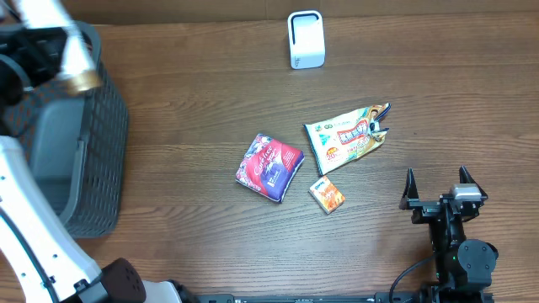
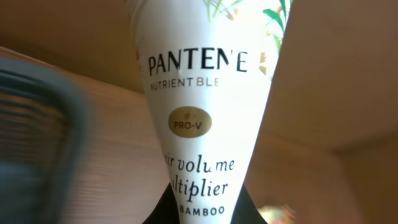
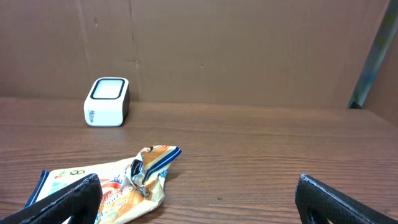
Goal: Scan the item barcode
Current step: 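Carry the tube out and set it on the table beside the orange box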
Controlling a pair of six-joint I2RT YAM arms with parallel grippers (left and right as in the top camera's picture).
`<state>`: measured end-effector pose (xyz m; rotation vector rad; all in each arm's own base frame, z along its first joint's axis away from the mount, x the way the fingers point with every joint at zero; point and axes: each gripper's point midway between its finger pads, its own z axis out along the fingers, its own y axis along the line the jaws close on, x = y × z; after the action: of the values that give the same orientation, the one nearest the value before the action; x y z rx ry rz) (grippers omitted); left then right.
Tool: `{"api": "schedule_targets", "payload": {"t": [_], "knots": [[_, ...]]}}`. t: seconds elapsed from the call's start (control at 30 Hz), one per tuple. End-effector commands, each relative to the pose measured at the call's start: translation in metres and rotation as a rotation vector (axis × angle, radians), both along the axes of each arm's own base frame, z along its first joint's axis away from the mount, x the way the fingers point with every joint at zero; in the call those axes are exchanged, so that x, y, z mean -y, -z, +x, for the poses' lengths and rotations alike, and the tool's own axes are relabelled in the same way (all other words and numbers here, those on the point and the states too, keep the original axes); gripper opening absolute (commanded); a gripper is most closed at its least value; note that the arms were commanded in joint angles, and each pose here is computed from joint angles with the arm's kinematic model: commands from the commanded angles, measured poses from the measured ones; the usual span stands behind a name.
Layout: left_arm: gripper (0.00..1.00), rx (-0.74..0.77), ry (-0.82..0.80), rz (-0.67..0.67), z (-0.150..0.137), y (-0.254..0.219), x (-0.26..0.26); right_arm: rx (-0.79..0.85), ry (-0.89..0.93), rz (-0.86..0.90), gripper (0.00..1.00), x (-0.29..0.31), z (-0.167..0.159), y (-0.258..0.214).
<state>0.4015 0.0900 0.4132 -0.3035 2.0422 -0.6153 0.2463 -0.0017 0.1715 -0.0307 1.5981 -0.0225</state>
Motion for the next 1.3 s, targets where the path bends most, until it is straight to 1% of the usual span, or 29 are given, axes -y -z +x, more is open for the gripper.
{"api": "schedule_targets", "payload": {"t": [0.0,0.1,0.23,0.37,0.43,0.53,0.63,0.73,0.87,0.97,1.03,1.07,1.1,1.13,1.2,1.23,1.27], "knots": [[0.04,-0.033,0.251,-0.136,0.000,-0.004,0.091,0.003,0.007,0.003,1.00,0.002,0.000,0.002],[0.04,-0.091,0.385,-0.129,0.004,0.012,0.151,0.003,0.007,0.003,1.00,0.002,0.000,0.002],[0.04,-0.186,0.543,-0.076,0.007,0.046,0.236,0.003,0.007,0.003,1.00,0.002,0.000,0.002],[0.04,-0.312,0.665,-0.007,0.001,0.097,0.313,0.003,0.007,0.003,1.00,0.002,0.000,0.002],[0.04,-0.402,0.670,0.042,-0.001,0.133,0.344,0.003,0.007,0.003,1.00,0.002,0.000,0.002],[0.04,-0.524,0.664,0.093,-0.005,0.182,0.378,0.003,0.007,0.003,1.00,0.002,0.000,0.002],[0.04,-0.629,0.711,0.092,-0.018,0.226,0.416,0.004,0.007,0.003,1.00,0.002,0.000,0.002],[0.04,-0.696,0.774,0.083,-0.031,0.258,0.444,0.003,0.007,0.003,1.00,0.002,0.000,0.002],[0.04,-0.755,0.828,0.059,-0.044,0.280,0.462,0.003,0.007,0.003,1.00,0.002,0.000,0.002],[0.06,-0.768,0.843,0.047,-0.048,0.282,0.464,0.003,0.007,0.003,1.00,0.002,0.000,0.002],[0.09,-0.773,0.862,0.025,-0.051,0.279,0.467,0.003,0.007,0.003,1.00,0.002,0.000,0.002],[0.12,-0.776,0.869,0.017,-0.052,0.278,0.468,0.004,0.007,0.003,1.00,0.002,0.000,0.002],[0.18,-0.780,0.875,0.010,-0.053,0.277,0.469,0.003,0.007,0.003,1.00,0.002,0.000,0.002],[0.28,-0.786,0.875,0.010,-0.054,0.277,0.468,0.003,0.007,0.003,1.00,0.002,0.000,0.002],[0.44,-0.802,0.871,0.012,-0.056,0.278,0.466,0.003,0.007,0.003,1.00,0.002,0.000,0.002],[0.49,-0.806,0.870,0.012,-0.057,0.279,0.465,0.003,0.007,0.003,1.00,0.002,0.000,0.002],[0.50,-0.808,0.868,0.012,-0.057,0.279,0.464,0.003,0.007,0.003,1.00,0.002,0.000,0.002]]}}
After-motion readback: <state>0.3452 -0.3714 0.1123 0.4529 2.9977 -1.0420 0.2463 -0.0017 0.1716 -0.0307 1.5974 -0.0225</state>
